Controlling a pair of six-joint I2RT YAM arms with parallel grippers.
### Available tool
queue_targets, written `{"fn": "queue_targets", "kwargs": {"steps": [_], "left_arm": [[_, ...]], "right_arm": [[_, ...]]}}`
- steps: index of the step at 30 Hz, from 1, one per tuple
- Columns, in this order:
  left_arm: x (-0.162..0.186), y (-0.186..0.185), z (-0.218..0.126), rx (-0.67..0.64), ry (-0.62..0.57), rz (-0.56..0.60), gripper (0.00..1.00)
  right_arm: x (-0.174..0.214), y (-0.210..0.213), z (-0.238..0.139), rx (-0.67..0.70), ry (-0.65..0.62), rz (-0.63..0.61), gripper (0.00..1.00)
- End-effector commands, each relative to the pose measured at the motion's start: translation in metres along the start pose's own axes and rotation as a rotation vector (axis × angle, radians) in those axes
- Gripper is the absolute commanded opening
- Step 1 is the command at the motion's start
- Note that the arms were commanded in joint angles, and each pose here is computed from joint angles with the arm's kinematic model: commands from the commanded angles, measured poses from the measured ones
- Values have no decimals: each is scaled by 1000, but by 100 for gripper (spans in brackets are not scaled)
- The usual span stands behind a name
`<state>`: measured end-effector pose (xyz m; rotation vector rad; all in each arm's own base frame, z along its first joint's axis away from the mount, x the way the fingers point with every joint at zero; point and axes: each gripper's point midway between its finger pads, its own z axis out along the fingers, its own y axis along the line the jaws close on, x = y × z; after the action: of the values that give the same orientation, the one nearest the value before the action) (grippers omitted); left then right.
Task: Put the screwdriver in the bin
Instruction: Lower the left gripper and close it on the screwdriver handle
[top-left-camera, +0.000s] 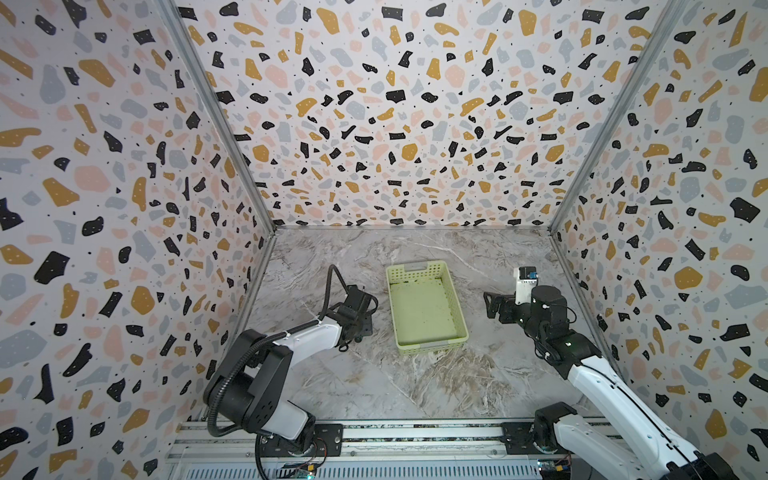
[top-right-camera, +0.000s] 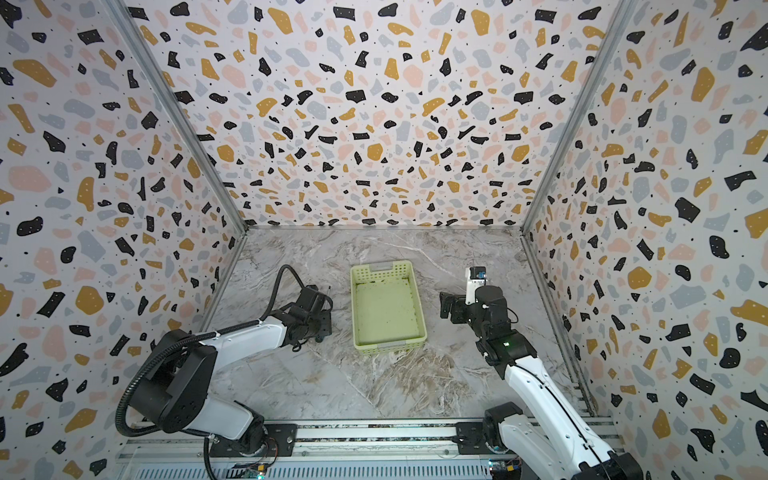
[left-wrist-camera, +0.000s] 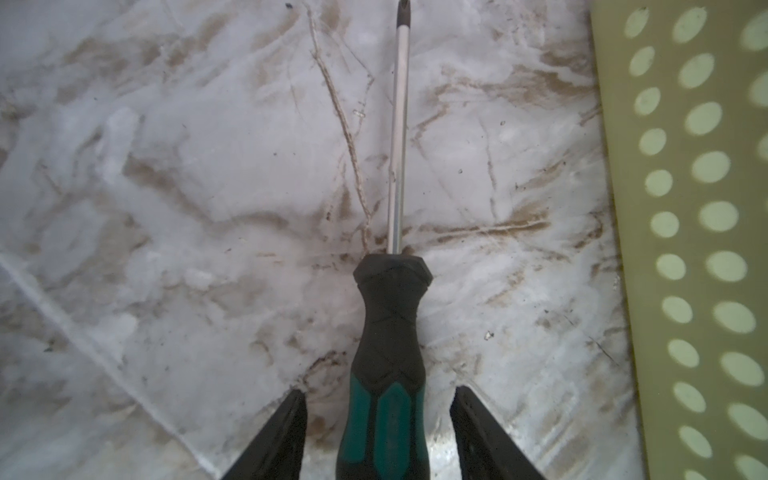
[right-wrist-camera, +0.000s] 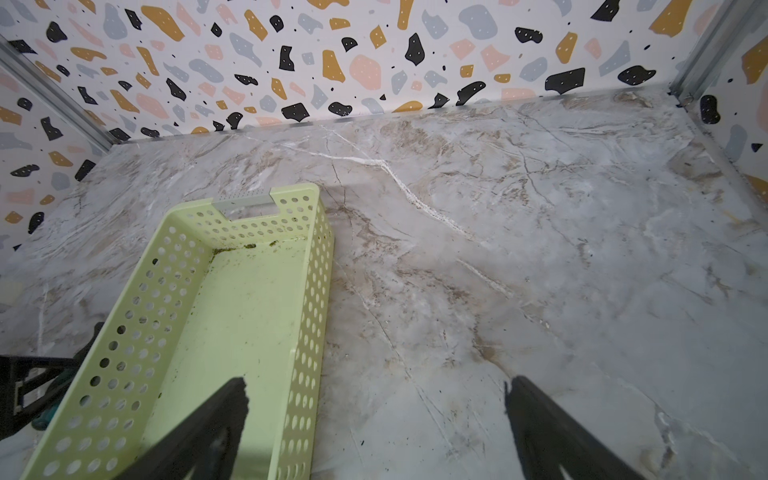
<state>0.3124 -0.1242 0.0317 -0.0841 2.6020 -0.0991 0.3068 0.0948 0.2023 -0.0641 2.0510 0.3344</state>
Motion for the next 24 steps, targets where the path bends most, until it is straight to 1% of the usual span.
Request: {"fn": "queue_targets", "kwargs": {"steps": [1,9,14,23,24], "left_arm": [[-13,-7,-1,4,-38,-9,47],[-17,-10,2,-1,-46,8,46],[-20,-13,5,4,-46,15,36],[-19,-13,10,-6,-37,37,36],[-18,-12,11,-8,-35,38,37]], "right_arm": [[10,-3,-2,-11,35,6,99],[11,-9,-6,-5,37,10,99],[11,-12,-10,2,39,8,99],[10,-17,-16,14,35,12,99],[10,-17,-17,12,35,12,99]]}}
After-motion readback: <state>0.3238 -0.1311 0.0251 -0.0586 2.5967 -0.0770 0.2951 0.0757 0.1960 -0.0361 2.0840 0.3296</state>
